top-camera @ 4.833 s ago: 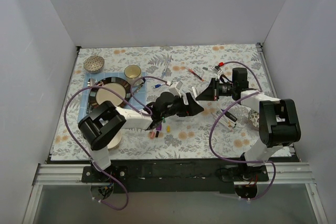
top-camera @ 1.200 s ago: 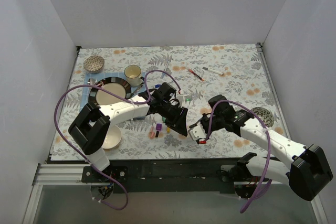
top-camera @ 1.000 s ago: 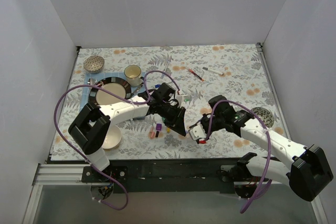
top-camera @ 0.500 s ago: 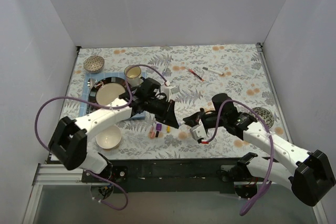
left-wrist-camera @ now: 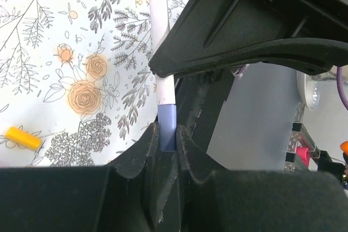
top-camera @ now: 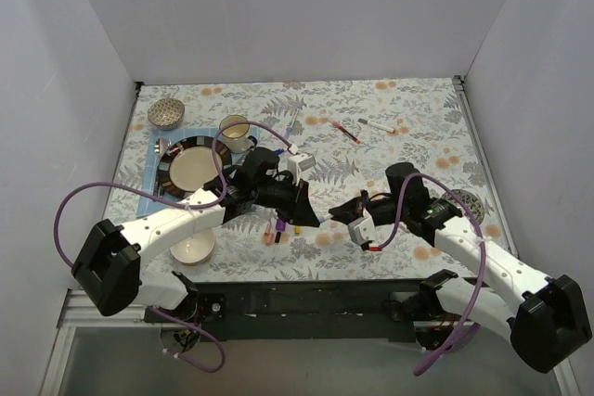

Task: Open the pen caps

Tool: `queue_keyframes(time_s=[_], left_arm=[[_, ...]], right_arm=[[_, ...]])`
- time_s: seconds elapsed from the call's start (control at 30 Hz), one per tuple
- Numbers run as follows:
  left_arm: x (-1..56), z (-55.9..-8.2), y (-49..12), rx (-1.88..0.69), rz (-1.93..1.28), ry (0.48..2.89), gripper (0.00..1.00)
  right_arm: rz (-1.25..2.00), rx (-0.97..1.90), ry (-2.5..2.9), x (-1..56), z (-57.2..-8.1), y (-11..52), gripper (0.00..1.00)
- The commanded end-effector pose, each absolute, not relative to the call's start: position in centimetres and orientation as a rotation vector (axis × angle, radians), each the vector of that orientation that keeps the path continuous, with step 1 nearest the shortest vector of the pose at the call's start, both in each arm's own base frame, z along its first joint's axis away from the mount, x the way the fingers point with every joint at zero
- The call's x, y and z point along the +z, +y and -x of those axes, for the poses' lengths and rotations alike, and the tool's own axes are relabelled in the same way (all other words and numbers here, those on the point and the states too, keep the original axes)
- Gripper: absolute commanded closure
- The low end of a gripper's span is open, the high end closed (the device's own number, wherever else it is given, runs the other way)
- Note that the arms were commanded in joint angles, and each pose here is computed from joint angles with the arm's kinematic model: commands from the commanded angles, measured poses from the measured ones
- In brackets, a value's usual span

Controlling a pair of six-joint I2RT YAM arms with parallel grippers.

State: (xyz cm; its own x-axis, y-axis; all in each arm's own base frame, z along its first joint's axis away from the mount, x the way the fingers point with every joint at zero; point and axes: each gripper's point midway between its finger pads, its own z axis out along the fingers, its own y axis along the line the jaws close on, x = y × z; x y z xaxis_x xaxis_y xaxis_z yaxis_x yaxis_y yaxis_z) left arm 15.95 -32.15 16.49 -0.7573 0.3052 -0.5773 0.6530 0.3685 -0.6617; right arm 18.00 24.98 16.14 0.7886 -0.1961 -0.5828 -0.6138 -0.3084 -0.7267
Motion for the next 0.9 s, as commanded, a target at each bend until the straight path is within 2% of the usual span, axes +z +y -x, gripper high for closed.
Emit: queue_keyframes(time_s=[0.0,0.3,0.63,0.87], left_arm=[[13.7,-8.8,-28.4,-1.431,-0.895,2.628,1.00],[13.1,-8.3,-28.3,-1.386,-0.909,2.661,1.00],[11.2,-16.0,-26.9,-0.921,-0.437,2.584,1.00],[8.7,-21.4,-25.7,-0.608,-0.252,2.545,0.99]], right_arm=[[1.928,0.085,1.115,11.1,-24.3,16.0,0.99],[1.882,0.011,1.166,11.6,-25.6,14.3,0.99],[1.529,0.288,1.473,13.8,-26.5,14.6,0.99],[1.256,0.422,1.743,14.0,-28.1,12.9,0.99]])
